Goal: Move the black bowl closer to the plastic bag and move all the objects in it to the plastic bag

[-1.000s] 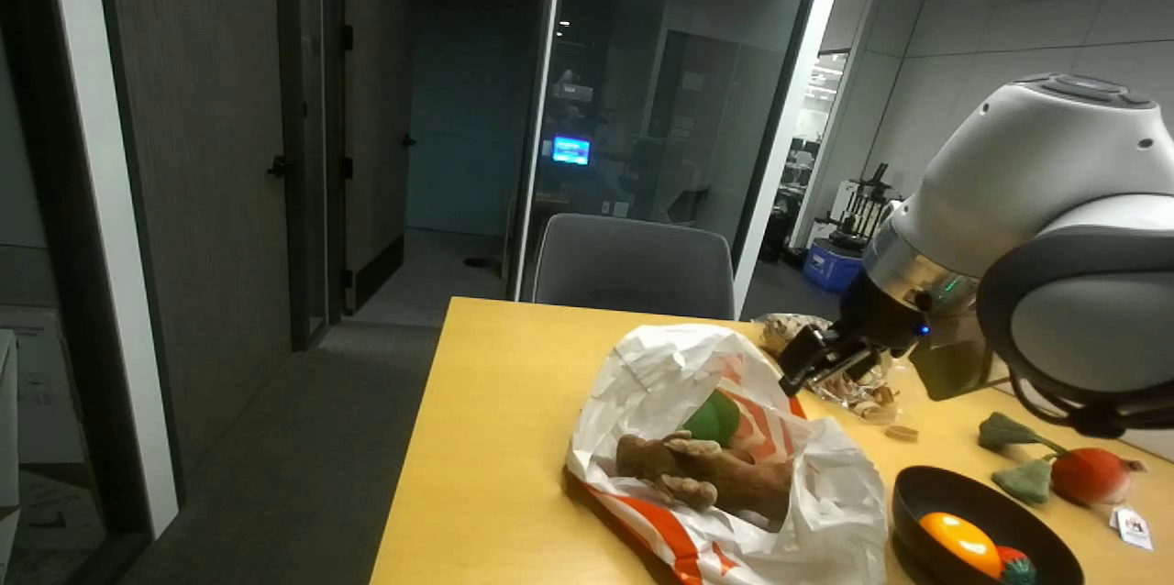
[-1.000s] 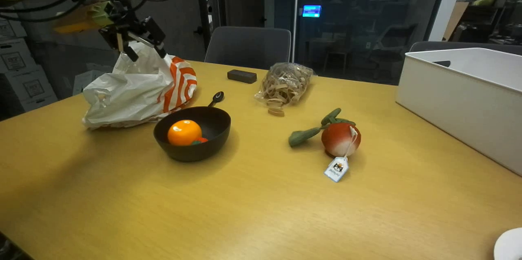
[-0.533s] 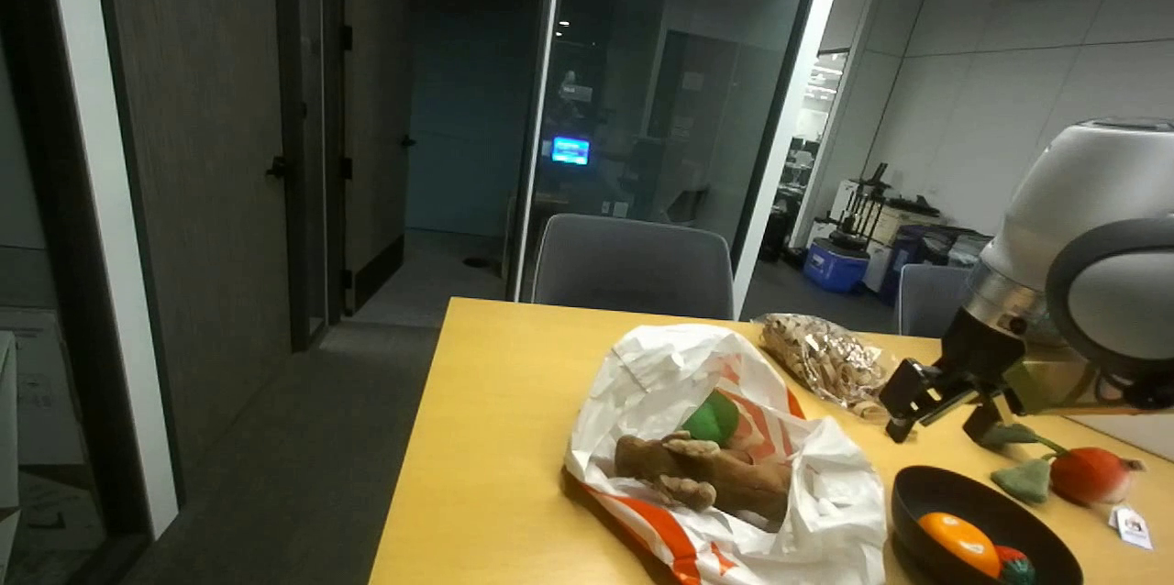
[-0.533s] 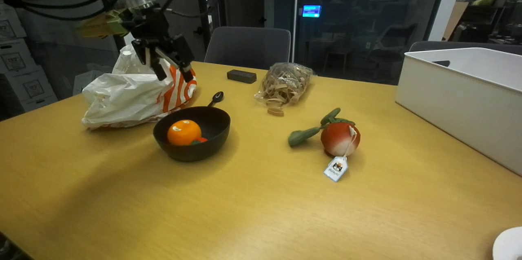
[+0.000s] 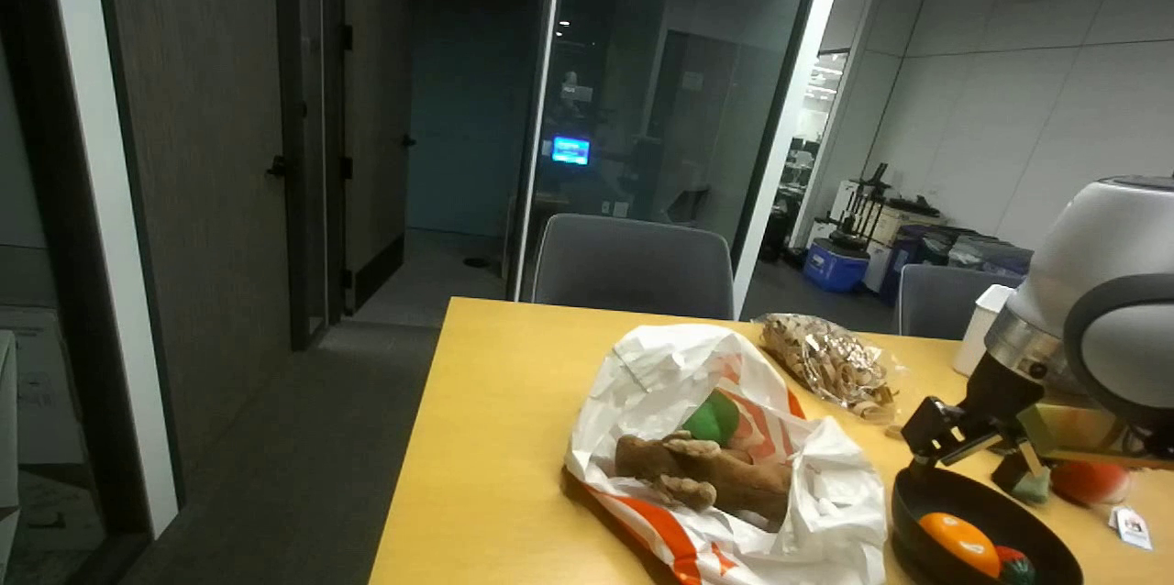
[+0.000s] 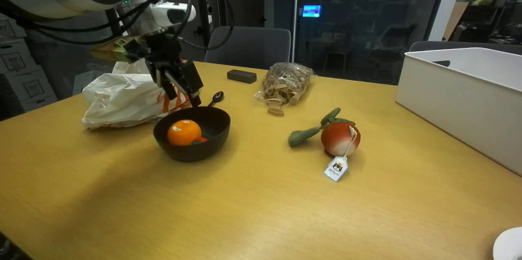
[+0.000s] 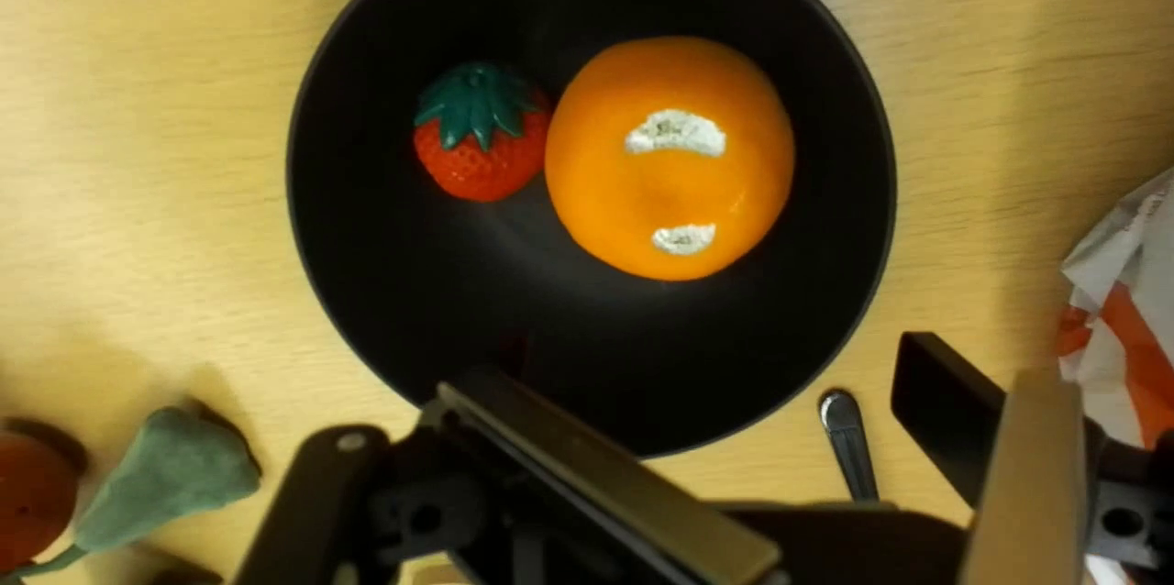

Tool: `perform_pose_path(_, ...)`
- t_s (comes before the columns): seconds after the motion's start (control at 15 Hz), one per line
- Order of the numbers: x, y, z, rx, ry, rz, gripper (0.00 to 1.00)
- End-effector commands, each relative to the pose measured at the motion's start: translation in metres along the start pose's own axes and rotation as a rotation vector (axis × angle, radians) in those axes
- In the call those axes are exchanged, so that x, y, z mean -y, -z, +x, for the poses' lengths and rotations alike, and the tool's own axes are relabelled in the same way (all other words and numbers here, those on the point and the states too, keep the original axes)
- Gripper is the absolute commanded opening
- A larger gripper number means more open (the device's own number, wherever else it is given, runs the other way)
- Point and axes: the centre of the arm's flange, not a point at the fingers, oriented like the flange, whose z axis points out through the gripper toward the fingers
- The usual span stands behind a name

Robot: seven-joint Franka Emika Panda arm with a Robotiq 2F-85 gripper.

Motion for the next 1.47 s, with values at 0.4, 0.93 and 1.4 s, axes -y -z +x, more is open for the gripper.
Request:
perform_pose_path(0.4, -0.016, -0.046, 0.009, 0.002, -0.130, 0.010, 1.00)
perform_pose_path(0.93, -0.025, -0.056, -0.002, 0.068, -0.150, 0.014, 0.74)
perform_pose_path(1.4, -0.026, -0.055, -0.002, 0.086, -0.175, 0.025, 0.20)
